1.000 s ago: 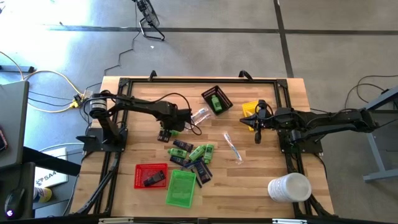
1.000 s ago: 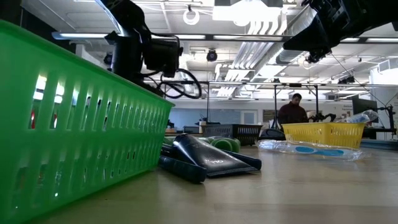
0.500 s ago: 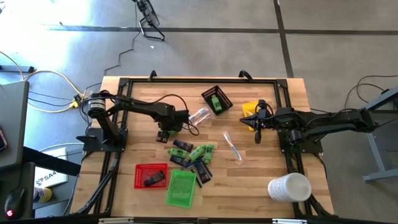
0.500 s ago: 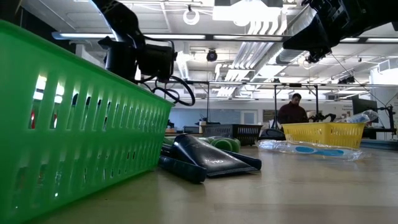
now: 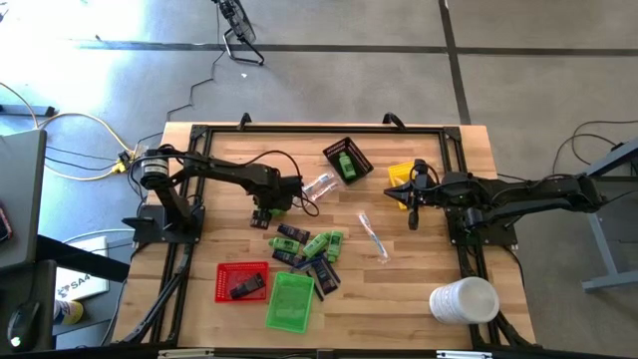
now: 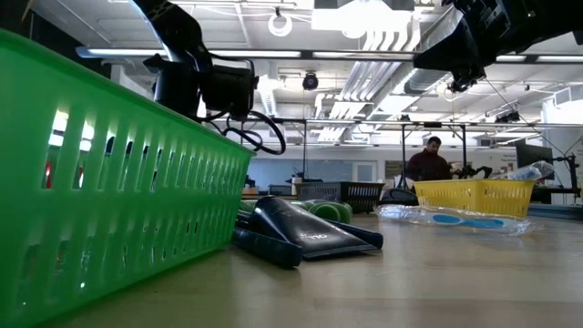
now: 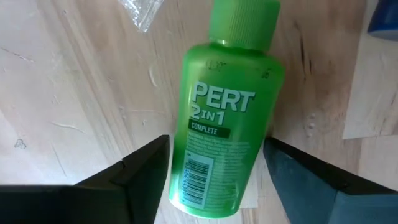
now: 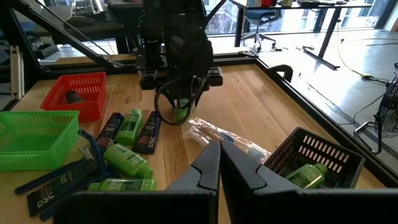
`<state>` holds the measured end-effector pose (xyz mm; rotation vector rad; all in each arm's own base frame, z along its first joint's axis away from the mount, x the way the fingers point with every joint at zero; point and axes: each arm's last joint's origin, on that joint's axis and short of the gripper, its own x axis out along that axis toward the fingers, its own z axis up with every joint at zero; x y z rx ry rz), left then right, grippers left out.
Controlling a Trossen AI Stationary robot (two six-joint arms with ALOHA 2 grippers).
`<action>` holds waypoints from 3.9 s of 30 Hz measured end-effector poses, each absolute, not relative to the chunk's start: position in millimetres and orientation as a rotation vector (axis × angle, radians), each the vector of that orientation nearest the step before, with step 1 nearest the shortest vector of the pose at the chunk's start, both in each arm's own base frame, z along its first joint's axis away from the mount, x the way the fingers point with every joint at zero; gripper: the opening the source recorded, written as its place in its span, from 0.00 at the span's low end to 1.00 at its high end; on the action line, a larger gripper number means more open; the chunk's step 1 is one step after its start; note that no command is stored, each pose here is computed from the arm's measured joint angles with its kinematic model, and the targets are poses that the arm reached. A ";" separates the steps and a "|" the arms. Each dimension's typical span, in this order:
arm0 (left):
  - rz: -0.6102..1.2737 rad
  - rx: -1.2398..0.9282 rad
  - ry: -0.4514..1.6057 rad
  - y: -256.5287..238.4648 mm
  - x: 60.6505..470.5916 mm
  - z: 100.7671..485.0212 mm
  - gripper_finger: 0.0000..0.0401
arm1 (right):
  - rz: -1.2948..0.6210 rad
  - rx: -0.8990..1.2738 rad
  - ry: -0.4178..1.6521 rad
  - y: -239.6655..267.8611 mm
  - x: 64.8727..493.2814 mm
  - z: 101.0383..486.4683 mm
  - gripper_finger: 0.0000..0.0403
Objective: Pick & Place Travel size toiletries
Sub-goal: Put the shampoo into the black bin
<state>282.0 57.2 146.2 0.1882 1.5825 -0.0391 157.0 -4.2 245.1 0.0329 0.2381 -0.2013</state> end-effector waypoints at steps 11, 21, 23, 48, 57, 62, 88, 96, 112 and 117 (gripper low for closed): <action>-0.043 0.185 1.586 56.8 281.6 145.8 0.44 | -0.201 0.032 0.239 -4.2 156.9 245.1 0.01; 0.049 0.097 1.589 56.8 281.2 145.7 0.47 | -0.201 0.031 0.239 -4.2 156.9 245.0 0.01; 0.060 0.087 1.589 56.8 281.1 145.7 0.46 | -0.201 0.031 0.239 -4.2 156.9 245.0 0.01; 0.070 0.087 1.576 61.2 302.9 197.3 0.44 | -0.044 0.024 0.193 0.1 149.6 252.0 0.01; 0.080 -0.004 1.443 70.5 273.6 237.3 0.44 | 0.035 0.021 0.130 2.3 139.4 260.1 0.01; 0.110 -0.033 1.188 80.1 256.8 271.0 0.44 | 0.037 -0.002 0.113 2.3 137.6 262.0 0.01; 0.207 -0.121 0.345 98.6 248.0 268.3 0.44 | -0.060 0.005 0.046 -0.3 163.7 263.2 0.01; 0.269 -0.078 0.271 101.4 249.8 275.1 0.44 | -0.200 0.005 -0.021 -3.9 197.5 255.7 0.01; 0.193 -0.067 0.269 83.9 260.1 272.7 0.44 | -0.131 0.123 -0.066 -24.4 241.1 224.6 0.01; 0.150 -0.060 0.281 70.9 266.1 269.8 0.44 | -0.098 0.100 -0.144 -27.2 251.0 219.2 0.01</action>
